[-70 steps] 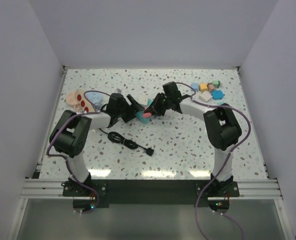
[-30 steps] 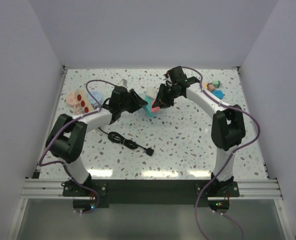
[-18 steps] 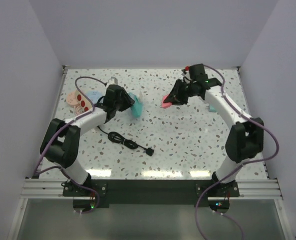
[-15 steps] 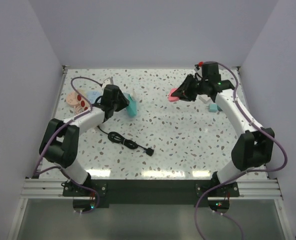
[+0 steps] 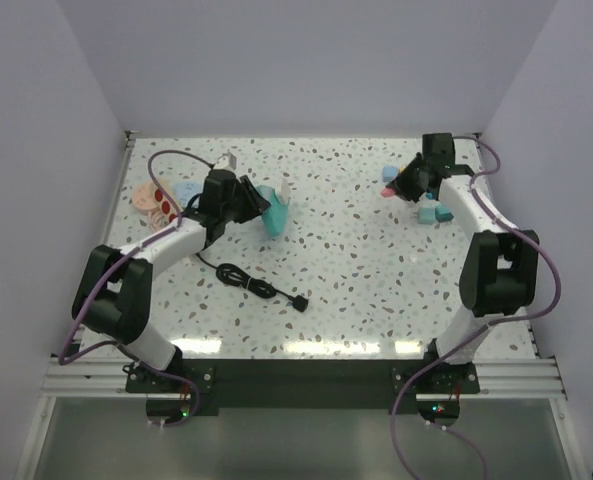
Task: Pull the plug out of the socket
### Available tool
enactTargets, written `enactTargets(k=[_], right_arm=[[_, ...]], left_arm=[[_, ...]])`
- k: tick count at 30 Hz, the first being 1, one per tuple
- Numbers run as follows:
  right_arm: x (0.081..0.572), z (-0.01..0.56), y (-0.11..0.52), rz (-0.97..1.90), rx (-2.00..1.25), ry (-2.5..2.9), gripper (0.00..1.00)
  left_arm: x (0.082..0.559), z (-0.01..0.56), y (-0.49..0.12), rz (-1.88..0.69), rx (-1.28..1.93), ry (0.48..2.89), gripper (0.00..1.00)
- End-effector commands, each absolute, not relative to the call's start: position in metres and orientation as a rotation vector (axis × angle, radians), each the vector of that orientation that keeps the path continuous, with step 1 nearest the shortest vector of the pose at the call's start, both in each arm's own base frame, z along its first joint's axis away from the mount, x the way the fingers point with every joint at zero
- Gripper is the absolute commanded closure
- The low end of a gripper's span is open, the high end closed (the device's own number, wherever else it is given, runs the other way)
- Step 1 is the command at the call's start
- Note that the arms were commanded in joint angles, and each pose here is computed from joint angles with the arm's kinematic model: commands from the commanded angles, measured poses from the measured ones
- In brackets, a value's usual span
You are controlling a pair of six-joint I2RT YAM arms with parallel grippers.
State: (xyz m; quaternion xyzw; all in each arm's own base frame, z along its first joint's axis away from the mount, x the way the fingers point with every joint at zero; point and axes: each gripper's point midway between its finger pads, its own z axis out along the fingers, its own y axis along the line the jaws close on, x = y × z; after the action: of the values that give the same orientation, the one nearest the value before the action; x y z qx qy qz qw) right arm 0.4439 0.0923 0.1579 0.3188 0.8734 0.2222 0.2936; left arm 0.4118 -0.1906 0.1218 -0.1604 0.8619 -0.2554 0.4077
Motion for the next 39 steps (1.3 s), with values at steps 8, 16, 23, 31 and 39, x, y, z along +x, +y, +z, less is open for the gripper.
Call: enactTargets(k=[8,16,23,31,39], right_arm=[[0.522,0.088,-0.011,0.272,1.132,2.137,0.96],[0.549,0.091,-0.029,0.341,1.086,2.14,0.36],[0.494,0.127,0.009,0.475,0.948,2.243,0.08],[0.42,0.151,0.143,0.834,0.581,2.379,0.08],[0.414,0.14,0.2,0.955,0.599,2.472,0.08]], left_arm=[[0.406,0.155,-0.243,-0.954,-0.085,2.097,1.0],[0.396,0.138,-0.261,-1.044,-0.006,2.154,1.0],[0.397,0.139,-0.265,-1.008,0.013,2.165,1.0],[0.394,0.136,-0.286,-0.991,0.048,2.192,1.0],[0.387,0.134,-0.303,-0.84,0.138,2.237,1.0]])
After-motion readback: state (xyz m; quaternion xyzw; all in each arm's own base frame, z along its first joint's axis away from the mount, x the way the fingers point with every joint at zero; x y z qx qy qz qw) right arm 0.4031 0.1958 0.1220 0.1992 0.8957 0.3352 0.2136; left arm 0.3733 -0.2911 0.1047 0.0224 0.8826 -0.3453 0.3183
